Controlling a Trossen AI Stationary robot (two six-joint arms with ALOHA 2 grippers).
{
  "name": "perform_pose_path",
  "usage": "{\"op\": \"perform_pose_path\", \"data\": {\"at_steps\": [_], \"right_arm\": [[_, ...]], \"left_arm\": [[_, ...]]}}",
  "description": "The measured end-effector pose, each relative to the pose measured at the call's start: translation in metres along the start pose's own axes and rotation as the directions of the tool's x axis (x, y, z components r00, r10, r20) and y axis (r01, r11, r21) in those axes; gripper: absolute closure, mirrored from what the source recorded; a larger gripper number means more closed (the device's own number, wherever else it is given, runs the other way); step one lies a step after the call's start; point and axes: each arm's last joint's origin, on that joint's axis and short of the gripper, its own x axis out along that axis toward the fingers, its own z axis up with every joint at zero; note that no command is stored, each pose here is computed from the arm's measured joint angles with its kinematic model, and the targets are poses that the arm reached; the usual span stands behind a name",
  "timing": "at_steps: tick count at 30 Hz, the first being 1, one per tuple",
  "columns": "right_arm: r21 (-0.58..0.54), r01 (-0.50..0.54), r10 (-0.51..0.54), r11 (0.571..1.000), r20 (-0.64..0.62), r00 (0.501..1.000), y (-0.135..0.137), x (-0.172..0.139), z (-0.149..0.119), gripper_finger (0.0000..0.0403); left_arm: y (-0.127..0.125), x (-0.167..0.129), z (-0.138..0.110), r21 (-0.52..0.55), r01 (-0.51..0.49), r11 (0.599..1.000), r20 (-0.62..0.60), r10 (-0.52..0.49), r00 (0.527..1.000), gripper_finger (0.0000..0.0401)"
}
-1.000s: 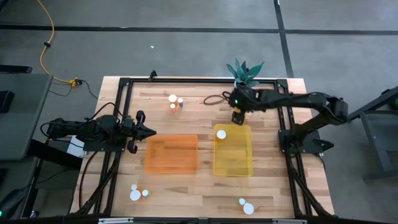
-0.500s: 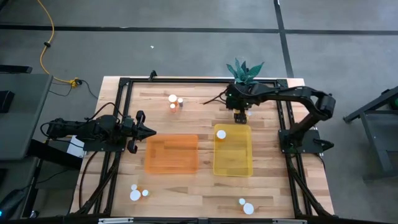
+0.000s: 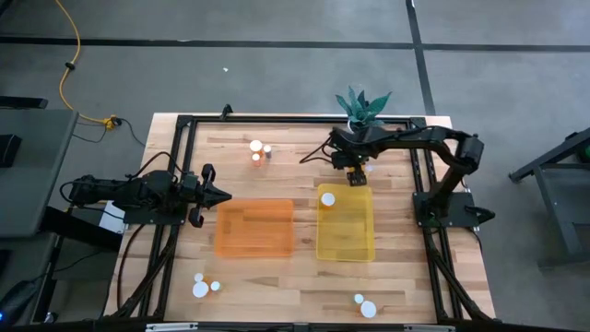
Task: Pick and place medicine bottles into bin by pill shape (circle, oval)
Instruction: Put the orange capsule bottle into the yellow bin
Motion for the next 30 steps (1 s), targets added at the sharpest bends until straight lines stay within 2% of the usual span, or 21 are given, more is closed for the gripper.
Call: {"op": "perform_pose_path", "data": {"at_steps": [6, 14, 25, 30], "right_arm": [[-0.010, -0.010, 0.010, 1.000, -0.023, 1.000, -0.0005, 0.0125, 0.0023, 0.0099], [-0.006, 0.027, -0.027, 1.000, -0.020, 0.999, -0.0023, 0.0124, 0.0036, 0.0103], [-0.004, 0.037, -0.037, 0.999, -0.004, 0.999, -0.0033, 0.0125, 0.0051, 0.0176], [-0.004, 0.038, -0.038, 0.999, -0.003, 0.999, -0.0034, 0.0125, 0.0053, 0.0192]], "left_arm": [[0.0000, 0.0000, 0.0000, 0.000, 0.000, 1.000, 0.000, 0.000, 1.000, 0.0396], [0.0000, 0.0000, 0.0000, 0.000, 0.000, 1.000, 0.000, 0.000, 1.000, 0.0396], [0.0000, 0.0000, 0.0000, 0.000, 0.000, 1.000, 0.000, 0.000, 1.000, 0.0396], [0.0000, 0.0000, 0.0000, 0.000, 0.000, 1.000, 0.000, 0.000, 1.000, 0.0396]]}}
